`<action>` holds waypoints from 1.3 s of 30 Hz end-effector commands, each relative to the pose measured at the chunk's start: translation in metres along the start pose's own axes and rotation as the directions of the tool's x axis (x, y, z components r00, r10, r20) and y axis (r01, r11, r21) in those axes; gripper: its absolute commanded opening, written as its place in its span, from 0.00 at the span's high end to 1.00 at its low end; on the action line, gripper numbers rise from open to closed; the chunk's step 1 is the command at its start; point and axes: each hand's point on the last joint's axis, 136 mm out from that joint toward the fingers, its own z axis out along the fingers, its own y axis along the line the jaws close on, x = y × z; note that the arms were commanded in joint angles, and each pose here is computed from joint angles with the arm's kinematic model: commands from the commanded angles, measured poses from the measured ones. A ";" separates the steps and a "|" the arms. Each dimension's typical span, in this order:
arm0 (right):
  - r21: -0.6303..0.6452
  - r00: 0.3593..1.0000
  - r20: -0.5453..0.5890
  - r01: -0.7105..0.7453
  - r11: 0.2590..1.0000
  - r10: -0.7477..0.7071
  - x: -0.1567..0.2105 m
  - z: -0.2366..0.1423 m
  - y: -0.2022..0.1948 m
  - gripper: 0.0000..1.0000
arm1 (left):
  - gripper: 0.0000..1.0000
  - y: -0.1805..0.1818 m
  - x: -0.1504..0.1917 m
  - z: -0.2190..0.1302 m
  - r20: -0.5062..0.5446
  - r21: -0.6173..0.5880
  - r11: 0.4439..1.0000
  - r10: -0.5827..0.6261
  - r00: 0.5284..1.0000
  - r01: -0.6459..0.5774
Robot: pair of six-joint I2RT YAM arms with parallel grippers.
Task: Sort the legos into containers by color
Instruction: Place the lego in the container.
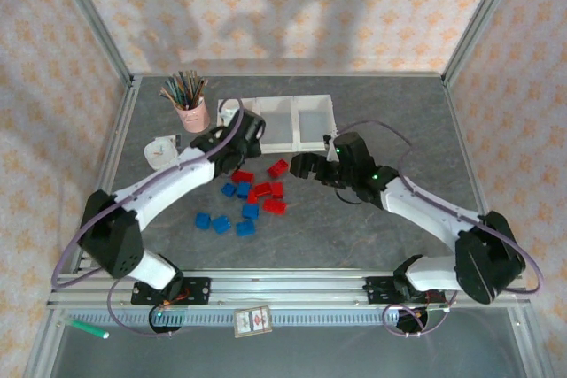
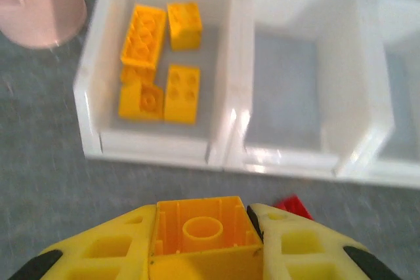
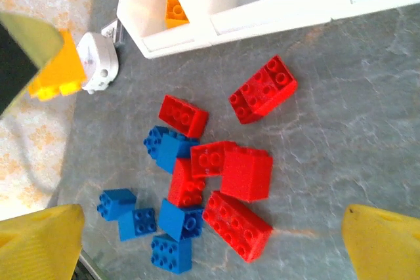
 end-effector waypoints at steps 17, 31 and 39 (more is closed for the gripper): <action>-0.002 1.000 -0.020 -0.008 1.000 0.008 -0.021 0.044 0.005 0.00 | 0.57 0.027 -0.068 0.137 -0.036 -0.196 0.979 0.049 0.998 -0.055; 0.108 0.999 0.001 0.043 0.993 -0.043 -0.018 0.027 -0.016 0.00 | 0.49 0.010 -0.059 0.067 -0.007 -0.028 0.999 0.016 1.000 -0.016; 0.157 0.999 0.033 0.025 0.987 -0.031 -0.012 0.008 -0.040 0.00 | 0.43 -0.018 0.003 0.022 -0.057 0.102 0.990 0.105 0.993 -0.099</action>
